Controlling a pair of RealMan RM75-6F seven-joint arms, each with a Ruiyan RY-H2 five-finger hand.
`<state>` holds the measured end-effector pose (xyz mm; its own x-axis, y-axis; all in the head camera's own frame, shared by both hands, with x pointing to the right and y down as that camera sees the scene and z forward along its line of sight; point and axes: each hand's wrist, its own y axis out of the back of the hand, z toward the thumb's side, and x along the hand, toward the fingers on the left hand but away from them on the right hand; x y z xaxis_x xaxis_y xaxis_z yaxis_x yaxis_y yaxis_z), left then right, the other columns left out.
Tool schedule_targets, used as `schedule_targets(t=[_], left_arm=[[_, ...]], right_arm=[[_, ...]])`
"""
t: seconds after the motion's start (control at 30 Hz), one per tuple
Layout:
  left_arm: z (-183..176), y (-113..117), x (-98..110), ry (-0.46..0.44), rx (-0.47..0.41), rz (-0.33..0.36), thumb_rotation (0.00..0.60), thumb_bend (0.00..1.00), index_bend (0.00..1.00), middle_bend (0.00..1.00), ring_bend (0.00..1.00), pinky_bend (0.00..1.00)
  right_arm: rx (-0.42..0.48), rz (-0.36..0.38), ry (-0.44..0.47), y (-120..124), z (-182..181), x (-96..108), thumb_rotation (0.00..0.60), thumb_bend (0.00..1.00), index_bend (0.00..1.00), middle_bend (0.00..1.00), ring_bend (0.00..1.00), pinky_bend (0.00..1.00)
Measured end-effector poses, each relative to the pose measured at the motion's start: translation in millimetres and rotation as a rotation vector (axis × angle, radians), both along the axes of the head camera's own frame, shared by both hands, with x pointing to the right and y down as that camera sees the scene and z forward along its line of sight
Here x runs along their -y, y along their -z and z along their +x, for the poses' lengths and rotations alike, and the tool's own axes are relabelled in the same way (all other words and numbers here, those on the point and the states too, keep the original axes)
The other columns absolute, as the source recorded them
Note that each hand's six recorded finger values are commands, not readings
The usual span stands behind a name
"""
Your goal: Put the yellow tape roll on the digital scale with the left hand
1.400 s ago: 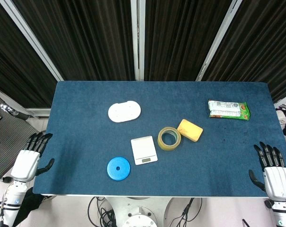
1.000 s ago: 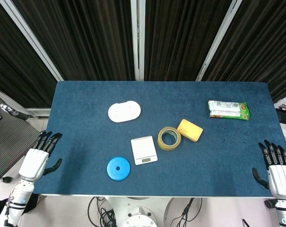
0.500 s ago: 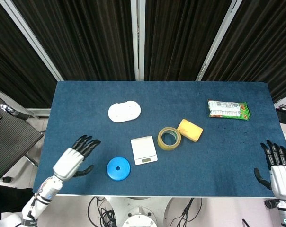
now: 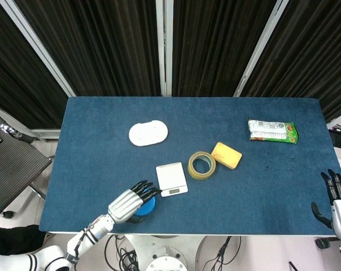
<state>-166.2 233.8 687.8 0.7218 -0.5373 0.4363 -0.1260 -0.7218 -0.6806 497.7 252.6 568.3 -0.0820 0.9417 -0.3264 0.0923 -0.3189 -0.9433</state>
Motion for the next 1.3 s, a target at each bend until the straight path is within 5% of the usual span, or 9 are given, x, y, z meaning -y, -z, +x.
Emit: schedule_targets(t=[0.67, 1.3], left_arm=[[11.8, -35.0, -8.1, -0.028, 0.02, -0.061, 0.6, 0.29, 0.03, 0.12, 0.0, 0.0], [15.9, -42.1, -10.4, -0.031, 0.029, -0.076, 0.6, 0.29, 0.03, 0.12, 0.0, 0.0]], right_arm=[[-0.012, -0.006, -0.023, -4.4, 8.7, -3.9, 0.6, 0.28, 0.0, 0.0, 0.0, 0.0], [-0.013, -0.018, -0.023, -8.1, 9.3, -3.5, 0.6, 0.28, 0.0, 0.0, 0.0, 0.0]])
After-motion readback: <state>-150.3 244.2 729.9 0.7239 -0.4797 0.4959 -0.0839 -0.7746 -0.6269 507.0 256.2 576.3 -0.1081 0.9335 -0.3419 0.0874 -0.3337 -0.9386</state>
